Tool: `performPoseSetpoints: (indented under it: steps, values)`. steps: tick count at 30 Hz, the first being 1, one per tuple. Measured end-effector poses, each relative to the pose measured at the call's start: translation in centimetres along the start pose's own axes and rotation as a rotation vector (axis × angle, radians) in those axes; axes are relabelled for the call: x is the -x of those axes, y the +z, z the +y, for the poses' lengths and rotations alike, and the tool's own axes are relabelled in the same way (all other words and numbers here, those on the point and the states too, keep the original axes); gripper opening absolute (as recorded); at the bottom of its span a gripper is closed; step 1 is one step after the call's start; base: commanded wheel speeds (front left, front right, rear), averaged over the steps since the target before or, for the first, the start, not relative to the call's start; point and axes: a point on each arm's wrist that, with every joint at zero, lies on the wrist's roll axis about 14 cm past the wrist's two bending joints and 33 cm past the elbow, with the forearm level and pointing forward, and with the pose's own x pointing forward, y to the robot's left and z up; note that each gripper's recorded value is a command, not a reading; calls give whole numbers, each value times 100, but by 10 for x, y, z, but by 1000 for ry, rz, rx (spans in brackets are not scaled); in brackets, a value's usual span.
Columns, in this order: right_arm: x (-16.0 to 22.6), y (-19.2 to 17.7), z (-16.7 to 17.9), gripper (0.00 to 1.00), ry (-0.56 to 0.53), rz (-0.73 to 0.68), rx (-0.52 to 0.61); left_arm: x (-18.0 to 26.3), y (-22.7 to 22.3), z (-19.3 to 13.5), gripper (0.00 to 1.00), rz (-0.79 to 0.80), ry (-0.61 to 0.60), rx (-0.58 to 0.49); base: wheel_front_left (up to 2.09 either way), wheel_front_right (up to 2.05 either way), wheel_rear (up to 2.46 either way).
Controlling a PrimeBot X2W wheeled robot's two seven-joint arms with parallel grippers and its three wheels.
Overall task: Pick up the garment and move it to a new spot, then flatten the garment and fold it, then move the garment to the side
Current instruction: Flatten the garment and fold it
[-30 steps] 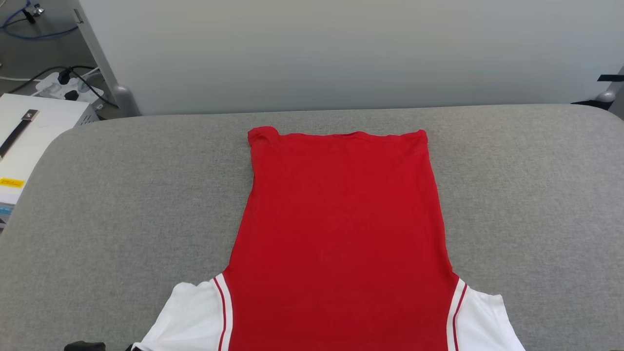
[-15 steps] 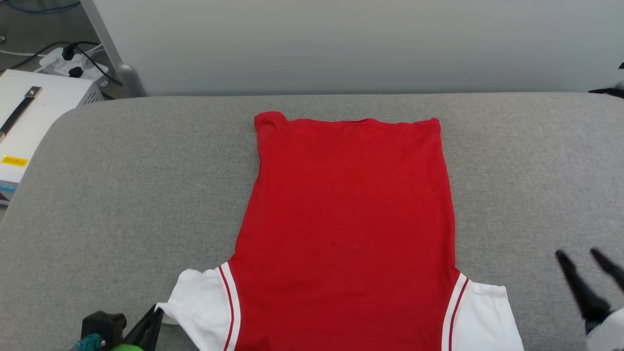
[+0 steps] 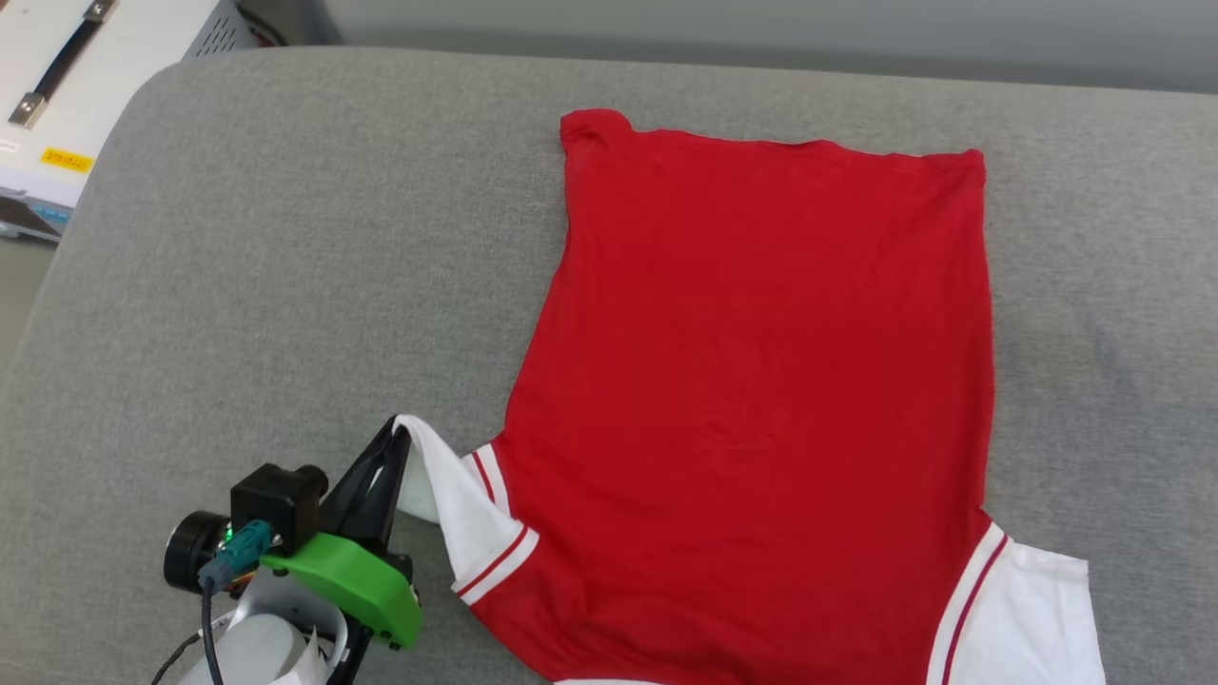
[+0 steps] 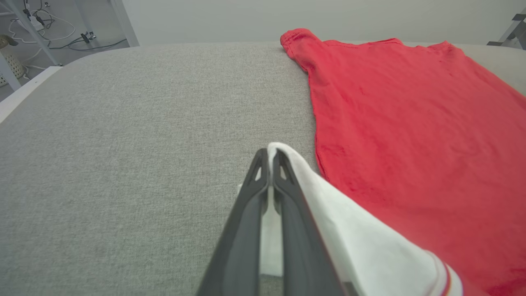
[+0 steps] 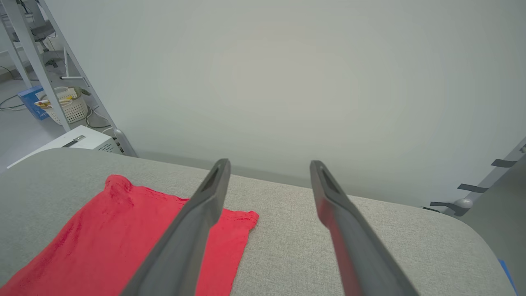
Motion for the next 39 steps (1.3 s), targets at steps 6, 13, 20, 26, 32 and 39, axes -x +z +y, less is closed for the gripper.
performPoseSetpoints:
  steps: [6,13,20,26,32,39]
  values:
    - [-62,-52,8,100,48,335,46,-9,-5,3,0,3,26,14,0,0,0]
    - [-94,-130,12,100,70,753,64,-21,-14,8,0,19,52,3,0,0,0]
    - [-111,-197,18,100,81,968,96,-31,-28,11,0,48,67,16,0,0,0]
    - [-115,-249,36,100,127,1054,79,-34,-43,19,0,82,97,21,0,0,0]
    - [-120,-261,36,0,140,1046,82,-31,-50,26,0,99,121,24,0,0,0]
    - [-123,-234,42,0,169,903,131,-26,-44,31,0,85,137,-1,0,0,0]
